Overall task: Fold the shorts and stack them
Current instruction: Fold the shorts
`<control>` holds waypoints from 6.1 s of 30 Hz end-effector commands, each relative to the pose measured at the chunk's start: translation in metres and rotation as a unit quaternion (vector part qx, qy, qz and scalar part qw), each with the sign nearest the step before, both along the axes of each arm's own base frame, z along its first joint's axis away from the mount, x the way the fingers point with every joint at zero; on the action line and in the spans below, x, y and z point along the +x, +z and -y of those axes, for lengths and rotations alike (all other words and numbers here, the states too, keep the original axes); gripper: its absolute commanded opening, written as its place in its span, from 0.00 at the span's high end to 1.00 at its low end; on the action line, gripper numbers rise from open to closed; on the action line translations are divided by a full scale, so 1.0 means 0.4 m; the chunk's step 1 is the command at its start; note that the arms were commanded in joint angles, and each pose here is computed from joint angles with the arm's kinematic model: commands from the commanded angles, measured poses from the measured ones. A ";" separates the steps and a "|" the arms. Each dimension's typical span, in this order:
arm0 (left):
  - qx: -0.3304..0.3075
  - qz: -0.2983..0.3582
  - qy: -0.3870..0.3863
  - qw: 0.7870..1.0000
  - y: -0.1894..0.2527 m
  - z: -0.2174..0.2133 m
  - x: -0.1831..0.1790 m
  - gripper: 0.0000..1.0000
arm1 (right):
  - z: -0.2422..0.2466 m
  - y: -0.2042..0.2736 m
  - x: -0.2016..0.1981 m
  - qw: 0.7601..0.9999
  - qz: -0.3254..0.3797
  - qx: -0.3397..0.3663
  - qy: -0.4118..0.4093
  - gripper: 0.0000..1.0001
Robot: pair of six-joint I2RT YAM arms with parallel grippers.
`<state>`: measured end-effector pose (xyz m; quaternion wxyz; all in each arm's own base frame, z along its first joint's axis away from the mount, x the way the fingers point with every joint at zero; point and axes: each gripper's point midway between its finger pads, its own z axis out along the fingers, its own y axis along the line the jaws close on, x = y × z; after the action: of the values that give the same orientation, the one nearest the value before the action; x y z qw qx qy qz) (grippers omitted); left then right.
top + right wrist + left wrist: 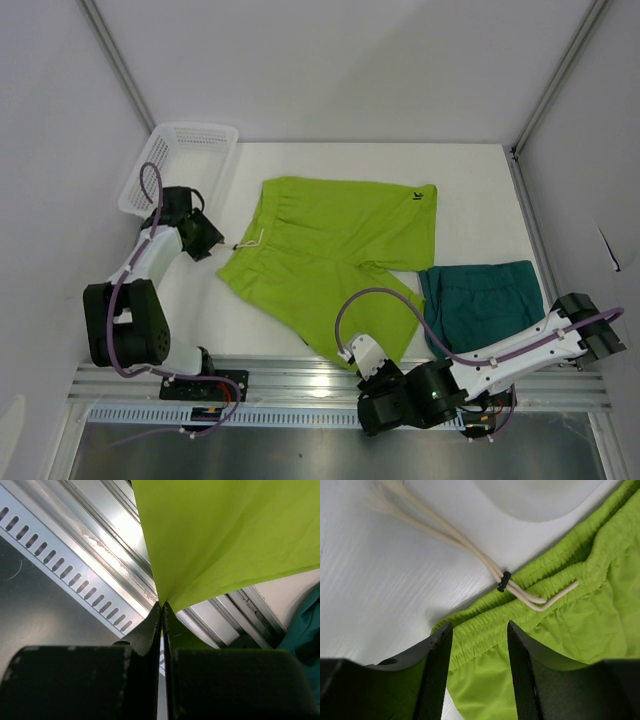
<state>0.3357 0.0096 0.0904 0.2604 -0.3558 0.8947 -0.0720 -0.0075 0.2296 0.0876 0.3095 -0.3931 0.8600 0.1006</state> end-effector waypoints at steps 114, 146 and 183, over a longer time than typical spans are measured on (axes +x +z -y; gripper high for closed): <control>-0.337 0.095 0.205 0.914 0.340 -0.018 0.231 1.00 | 0.135 0.520 1.086 0.961 0.086 0.114 -0.238 1.00; -0.402 0.187 0.164 0.881 0.279 0.112 0.644 1.00 | 0.282 0.395 1.563 0.917 0.115 0.208 -0.322 1.00; -0.378 0.163 0.127 0.902 0.297 0.181 0.105 1.00 | 0.235 0.594 0.857 0.920 0.118 0.267 -0.262 1.00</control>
<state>0.4096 -0.0706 0.1970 0.2381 -0.5331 0.6848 -0.4361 0.3677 0.1366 0.3303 0.5287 -0.0688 0.8212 0.2033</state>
